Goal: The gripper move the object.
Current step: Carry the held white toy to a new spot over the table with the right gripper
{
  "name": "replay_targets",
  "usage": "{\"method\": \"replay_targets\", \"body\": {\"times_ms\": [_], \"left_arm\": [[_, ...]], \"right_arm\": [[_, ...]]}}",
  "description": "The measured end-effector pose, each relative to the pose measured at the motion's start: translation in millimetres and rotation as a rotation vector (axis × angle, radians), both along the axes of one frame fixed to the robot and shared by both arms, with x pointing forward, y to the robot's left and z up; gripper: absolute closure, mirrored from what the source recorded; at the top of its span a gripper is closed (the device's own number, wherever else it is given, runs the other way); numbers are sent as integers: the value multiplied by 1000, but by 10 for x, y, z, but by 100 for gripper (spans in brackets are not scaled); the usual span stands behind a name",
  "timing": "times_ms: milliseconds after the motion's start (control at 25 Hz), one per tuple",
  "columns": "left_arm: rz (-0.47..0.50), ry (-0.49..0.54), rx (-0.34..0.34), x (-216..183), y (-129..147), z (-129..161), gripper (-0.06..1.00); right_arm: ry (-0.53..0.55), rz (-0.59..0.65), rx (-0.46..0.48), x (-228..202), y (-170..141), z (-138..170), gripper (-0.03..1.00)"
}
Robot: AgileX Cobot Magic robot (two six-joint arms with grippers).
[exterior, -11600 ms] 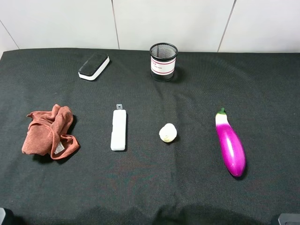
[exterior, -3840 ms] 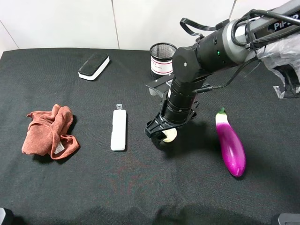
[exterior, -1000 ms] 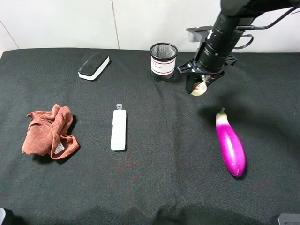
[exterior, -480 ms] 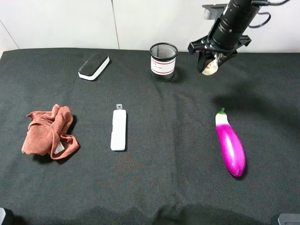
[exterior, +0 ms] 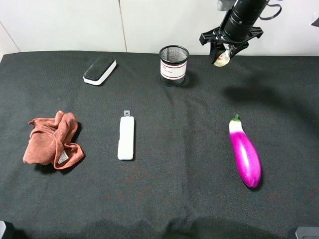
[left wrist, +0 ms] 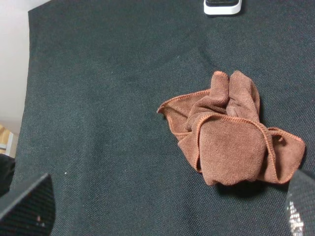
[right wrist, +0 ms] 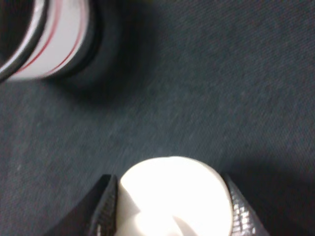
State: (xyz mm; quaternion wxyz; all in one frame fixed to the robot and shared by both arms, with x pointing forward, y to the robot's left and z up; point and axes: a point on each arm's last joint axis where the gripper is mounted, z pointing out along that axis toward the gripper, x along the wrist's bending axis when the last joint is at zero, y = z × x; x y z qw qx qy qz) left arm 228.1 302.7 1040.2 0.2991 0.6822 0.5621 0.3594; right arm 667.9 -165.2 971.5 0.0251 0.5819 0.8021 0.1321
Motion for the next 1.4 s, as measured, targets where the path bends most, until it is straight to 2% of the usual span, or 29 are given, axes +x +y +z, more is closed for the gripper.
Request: {"method": "replay_targets", "body": {"times_ms": [480, 640, 1400], "left_arm": [[0, 0, 0, 0, 0, 0, -5], [0, 0, 0, 0, 0, 0, -5], [0, 0, 0, 0, 0, 0, -5]], "right_arm": [[-63, -24, 19, 260, 29, -261, 63], [-83, -40, 33, 331, 45, -440, 63], [-48, -72, 51, 400, 71, -915, 63]]}}
